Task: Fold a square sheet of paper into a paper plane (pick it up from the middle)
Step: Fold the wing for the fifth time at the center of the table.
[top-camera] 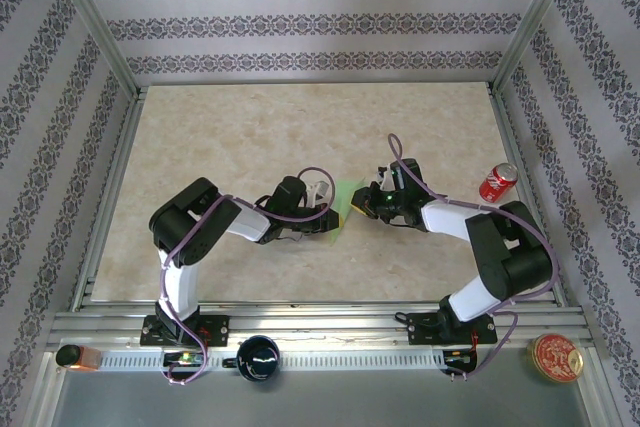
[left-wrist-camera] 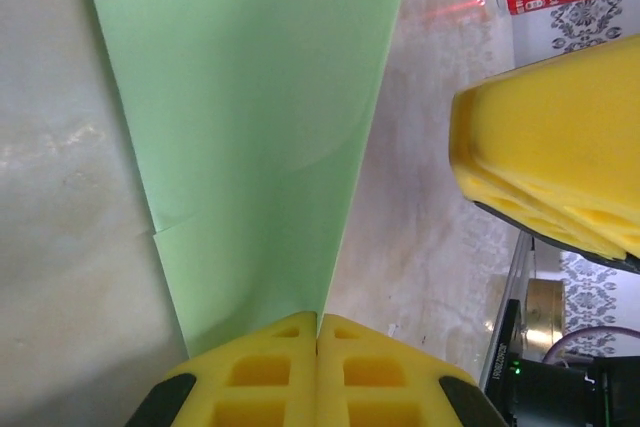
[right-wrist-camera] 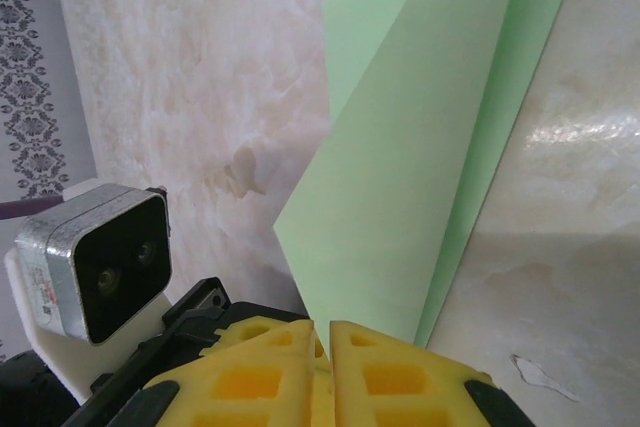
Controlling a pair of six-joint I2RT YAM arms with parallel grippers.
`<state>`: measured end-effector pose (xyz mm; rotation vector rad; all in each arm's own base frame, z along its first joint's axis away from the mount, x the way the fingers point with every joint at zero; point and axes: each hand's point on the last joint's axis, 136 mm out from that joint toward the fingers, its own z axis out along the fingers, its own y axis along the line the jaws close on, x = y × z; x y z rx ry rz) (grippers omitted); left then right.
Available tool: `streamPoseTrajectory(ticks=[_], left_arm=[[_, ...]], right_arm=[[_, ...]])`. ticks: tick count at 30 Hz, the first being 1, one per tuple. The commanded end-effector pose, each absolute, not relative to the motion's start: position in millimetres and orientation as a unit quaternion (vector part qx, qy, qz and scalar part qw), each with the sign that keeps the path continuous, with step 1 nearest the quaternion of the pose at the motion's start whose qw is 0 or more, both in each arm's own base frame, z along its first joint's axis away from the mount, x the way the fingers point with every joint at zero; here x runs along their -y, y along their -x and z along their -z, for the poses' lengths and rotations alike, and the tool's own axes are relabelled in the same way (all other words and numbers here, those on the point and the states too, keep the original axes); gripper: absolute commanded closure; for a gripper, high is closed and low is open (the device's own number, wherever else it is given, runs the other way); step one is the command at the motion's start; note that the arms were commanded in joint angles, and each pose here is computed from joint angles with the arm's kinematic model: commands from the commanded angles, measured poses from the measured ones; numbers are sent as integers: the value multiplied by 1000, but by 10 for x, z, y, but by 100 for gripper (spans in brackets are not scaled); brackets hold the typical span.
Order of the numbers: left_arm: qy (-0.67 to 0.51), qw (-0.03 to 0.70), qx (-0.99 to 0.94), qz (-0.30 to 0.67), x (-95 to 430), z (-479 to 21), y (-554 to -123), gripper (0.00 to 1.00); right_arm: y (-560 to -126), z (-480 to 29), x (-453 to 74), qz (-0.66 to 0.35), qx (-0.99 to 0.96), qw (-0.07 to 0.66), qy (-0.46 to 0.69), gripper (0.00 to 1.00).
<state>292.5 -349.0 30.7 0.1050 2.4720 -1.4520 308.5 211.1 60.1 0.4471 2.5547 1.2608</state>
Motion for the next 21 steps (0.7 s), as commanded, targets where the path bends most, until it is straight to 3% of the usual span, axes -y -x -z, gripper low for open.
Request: streamPoseTrajectory(ticks=[1,21], left_arm=[[-15,137,-830,540,3513,-416,-2977,100],[50,135,-807,573,3431,-457,-3066,100]], right_arm=[[-3133,-668,-2203,-443,-877,134,-127,86],[-3200,-568,-2206,-440,-880,124,-130,87]])
